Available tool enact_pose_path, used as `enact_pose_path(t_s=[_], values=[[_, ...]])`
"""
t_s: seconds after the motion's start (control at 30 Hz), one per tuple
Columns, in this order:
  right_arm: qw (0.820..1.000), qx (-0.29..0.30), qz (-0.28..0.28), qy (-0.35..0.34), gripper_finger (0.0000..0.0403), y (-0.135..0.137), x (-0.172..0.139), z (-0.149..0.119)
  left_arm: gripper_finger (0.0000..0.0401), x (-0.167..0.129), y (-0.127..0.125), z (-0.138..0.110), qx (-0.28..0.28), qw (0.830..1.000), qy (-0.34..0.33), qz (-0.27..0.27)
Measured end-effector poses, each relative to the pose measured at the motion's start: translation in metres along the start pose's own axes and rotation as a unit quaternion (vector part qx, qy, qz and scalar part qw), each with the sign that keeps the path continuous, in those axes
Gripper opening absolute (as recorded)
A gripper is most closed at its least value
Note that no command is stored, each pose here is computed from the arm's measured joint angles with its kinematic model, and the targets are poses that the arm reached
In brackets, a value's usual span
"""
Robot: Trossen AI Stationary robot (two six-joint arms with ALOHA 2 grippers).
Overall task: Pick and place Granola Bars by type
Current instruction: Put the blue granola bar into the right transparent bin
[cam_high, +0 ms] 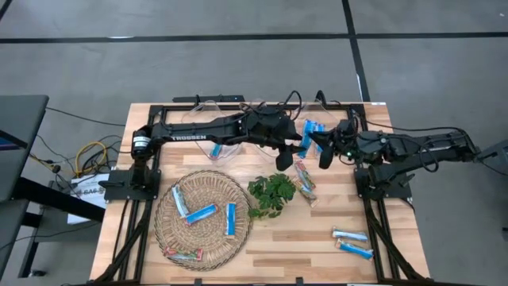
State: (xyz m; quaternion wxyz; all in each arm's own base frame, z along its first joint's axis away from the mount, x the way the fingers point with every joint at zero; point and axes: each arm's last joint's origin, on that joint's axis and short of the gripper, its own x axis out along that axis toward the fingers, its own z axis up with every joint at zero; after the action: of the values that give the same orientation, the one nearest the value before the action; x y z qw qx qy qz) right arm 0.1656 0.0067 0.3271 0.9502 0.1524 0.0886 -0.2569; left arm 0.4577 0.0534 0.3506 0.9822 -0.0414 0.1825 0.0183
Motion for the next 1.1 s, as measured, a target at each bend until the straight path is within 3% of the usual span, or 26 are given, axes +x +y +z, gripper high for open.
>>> enact_pose_path(t_s=[0.23, 0.5, 0.83, 1.0, 1.1], values=[[0.996, -0.031, -0.073, 0.033, 0.0001, -0.009, -0.001, -0.011, 0.0257, -0.003, 0.020, -0.008, -0.020, 0.999, 0.043, 0.021], [0.971, -0.078, -0.214, 0.069, 0.0001, -0.034, 0.006, -0.020, 0.0276, -0.005, 0.024, -0.017, -0.046, 0.995, 0.091, 0.000], [0.915, -0.125, -0.347, 0.165, 0.0003, -0.066, 0.043, -0.033, 0.0277, -0.002, -0.014, -0.023, 0.004, 0.989, 0.121, -0.080], [0.886, -0.137, -0.391, 0.209, 0.0004, -0.084, 0.061, -0.038, 0.0277, -0.002, -0.039, -0.027, 0.025, 0.985, 0.134, -0.102], [0.878, -0.137, -0.391, 0.239, 0.0004, -0.095, 0.070, -0.044, 0.0277, -0.003, -0.053, -0.030, 0.042, 0.984, 0.140, -0.105]])
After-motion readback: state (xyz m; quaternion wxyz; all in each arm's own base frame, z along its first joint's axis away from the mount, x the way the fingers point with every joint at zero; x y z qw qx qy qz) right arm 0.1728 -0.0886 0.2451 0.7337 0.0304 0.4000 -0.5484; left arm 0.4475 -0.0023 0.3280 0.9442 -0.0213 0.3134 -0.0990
